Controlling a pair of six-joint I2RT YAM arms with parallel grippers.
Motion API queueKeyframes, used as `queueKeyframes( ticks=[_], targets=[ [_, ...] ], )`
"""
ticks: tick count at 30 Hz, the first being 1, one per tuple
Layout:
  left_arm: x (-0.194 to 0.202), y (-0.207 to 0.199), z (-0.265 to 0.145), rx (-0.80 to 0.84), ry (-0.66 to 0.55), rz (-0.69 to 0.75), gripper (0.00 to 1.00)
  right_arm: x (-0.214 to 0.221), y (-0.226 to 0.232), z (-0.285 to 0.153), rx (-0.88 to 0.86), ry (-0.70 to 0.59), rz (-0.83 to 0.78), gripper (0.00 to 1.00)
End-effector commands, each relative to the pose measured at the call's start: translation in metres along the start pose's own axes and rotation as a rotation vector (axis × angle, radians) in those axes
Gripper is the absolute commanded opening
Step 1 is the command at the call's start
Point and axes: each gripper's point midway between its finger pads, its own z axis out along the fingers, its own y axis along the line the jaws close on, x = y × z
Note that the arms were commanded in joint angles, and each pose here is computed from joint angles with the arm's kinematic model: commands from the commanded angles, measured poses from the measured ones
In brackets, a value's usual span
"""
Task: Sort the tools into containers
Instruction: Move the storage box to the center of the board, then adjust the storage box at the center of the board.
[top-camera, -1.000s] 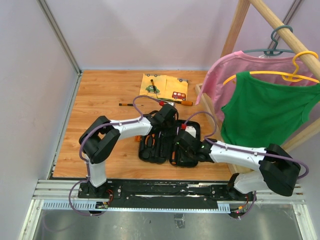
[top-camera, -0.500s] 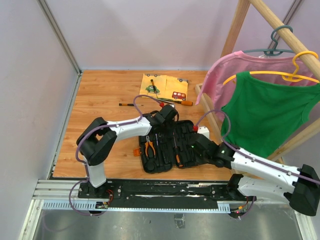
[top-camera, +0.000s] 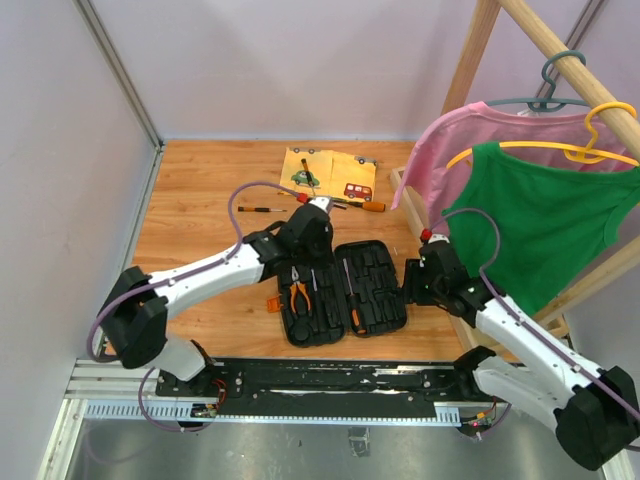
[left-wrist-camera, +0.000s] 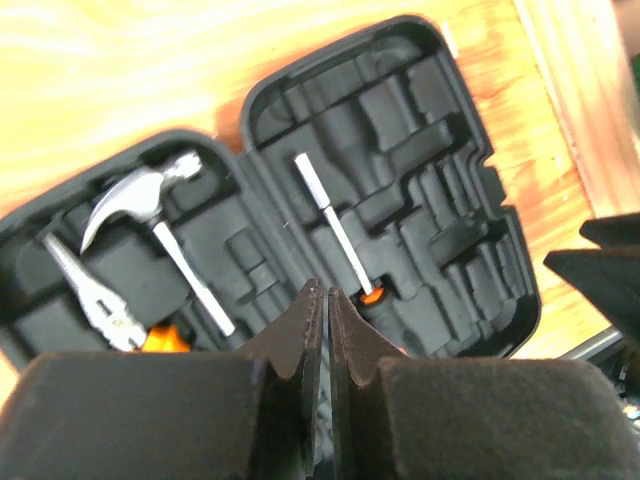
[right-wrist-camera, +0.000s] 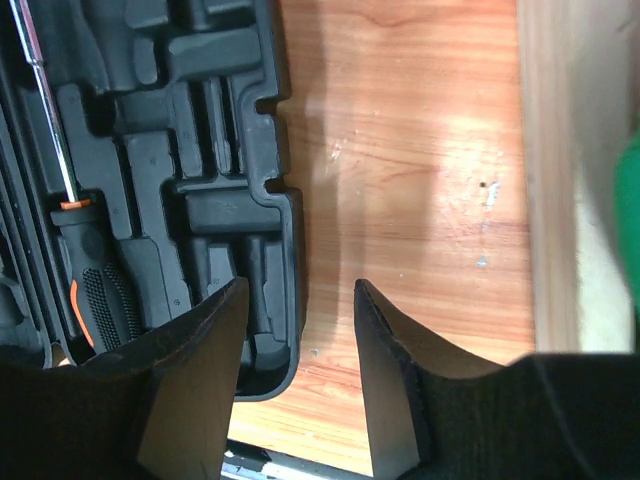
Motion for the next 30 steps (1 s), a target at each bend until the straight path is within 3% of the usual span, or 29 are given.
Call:
queueKeyframes(
  ticks=[1,8,20,23,30],
  targets=[
    [0.019,0.034,-0.020,-0.090,-0.007,0.005,0.11,0.007,0.024,0.016,-0.243,0.058,0.004,0.49],
    [0.039,0.056,-0.047,-0.116,-0.020,-0.023,0.12,0.045,0.035,0.024,-0.336,0.203,0.058,0.49],
    [0.038,0.060,-0.056,-0.126,-0.029,-0.019,0.17,0.081,0.109,-0.001,-0.518,0.270,0.014,0.49],
    [0.041,0.060,-0.054,-0.126,-0.017,-0.017,0.19,0.084,0.105,-0.003,-0.471,0.277,0.008,0.50],
    [0.054,0.055,-0.056,-0.106,0.006,-0.011,0.21,0.069,0.045,-0.007,-0.154,0.203,-0.065,0.54]
  ],
)
